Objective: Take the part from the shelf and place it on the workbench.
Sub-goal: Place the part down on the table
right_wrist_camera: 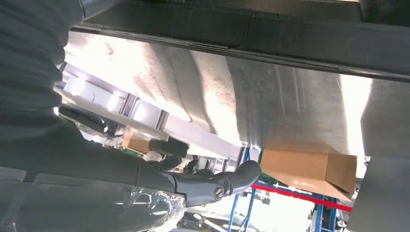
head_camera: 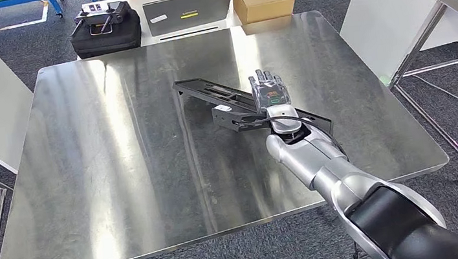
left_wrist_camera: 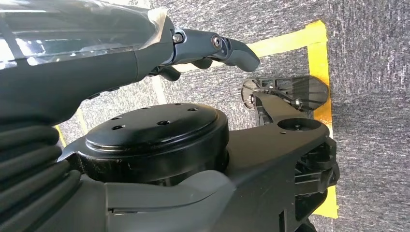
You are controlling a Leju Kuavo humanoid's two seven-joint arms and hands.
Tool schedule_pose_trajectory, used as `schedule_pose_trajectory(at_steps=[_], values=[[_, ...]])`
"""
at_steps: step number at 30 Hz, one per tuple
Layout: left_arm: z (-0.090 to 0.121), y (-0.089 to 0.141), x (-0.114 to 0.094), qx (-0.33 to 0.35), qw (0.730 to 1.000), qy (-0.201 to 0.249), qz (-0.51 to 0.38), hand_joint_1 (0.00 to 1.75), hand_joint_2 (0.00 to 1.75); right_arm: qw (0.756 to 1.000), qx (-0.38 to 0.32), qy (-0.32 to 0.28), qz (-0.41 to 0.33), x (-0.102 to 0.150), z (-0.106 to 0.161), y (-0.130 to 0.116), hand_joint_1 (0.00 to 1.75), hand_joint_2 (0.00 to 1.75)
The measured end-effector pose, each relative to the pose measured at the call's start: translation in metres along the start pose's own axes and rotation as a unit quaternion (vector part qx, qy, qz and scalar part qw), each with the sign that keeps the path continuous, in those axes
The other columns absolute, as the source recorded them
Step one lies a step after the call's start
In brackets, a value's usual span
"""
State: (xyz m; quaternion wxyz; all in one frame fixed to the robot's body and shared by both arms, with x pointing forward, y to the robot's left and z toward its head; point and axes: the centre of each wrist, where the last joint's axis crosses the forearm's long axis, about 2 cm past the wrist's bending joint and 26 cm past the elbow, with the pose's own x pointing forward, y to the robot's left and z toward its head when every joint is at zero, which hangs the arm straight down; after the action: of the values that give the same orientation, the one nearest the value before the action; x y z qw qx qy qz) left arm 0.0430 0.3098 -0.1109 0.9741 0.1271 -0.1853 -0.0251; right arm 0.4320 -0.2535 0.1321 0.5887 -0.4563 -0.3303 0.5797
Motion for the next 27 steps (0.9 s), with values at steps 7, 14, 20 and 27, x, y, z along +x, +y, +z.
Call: schedule_pose_trajectory(at_steps=[7, 14, 20, 27], values=[[0.000, 0.000, 0.000, 0.001, 1.000, -0.003, -0.002, 0.00, 0.00, 0.998, -0.032, -0.015, -0.047, -0.004, -0.002, -0.007, 0.00, 1.75], [0.000, 0.000, 0.001, -0.002, 1.000, -0.011, -0.009, 0.00, 0.00, 0.992, -0.092, -0.038, -0.077, -0.013, -0.004, -0.027, 0.00, 1.75], [-0.001, 0.000, 0.003, -0.004, 1.000, -0.014, -0.014, 0.00, 0.00, 0.981, -0.131, -0.065, -0.130, -0.017, -0.005, -0.043, 0.00, 1.75], [-0.002, 0.000, 0.006, 0.001, 1.000, -0.016, -0.011, 0.00, 0.00, 0.947, -0.171, -0.123, -0.243, -0.013, -0.002, -0.066, 0.00, 1.75]])
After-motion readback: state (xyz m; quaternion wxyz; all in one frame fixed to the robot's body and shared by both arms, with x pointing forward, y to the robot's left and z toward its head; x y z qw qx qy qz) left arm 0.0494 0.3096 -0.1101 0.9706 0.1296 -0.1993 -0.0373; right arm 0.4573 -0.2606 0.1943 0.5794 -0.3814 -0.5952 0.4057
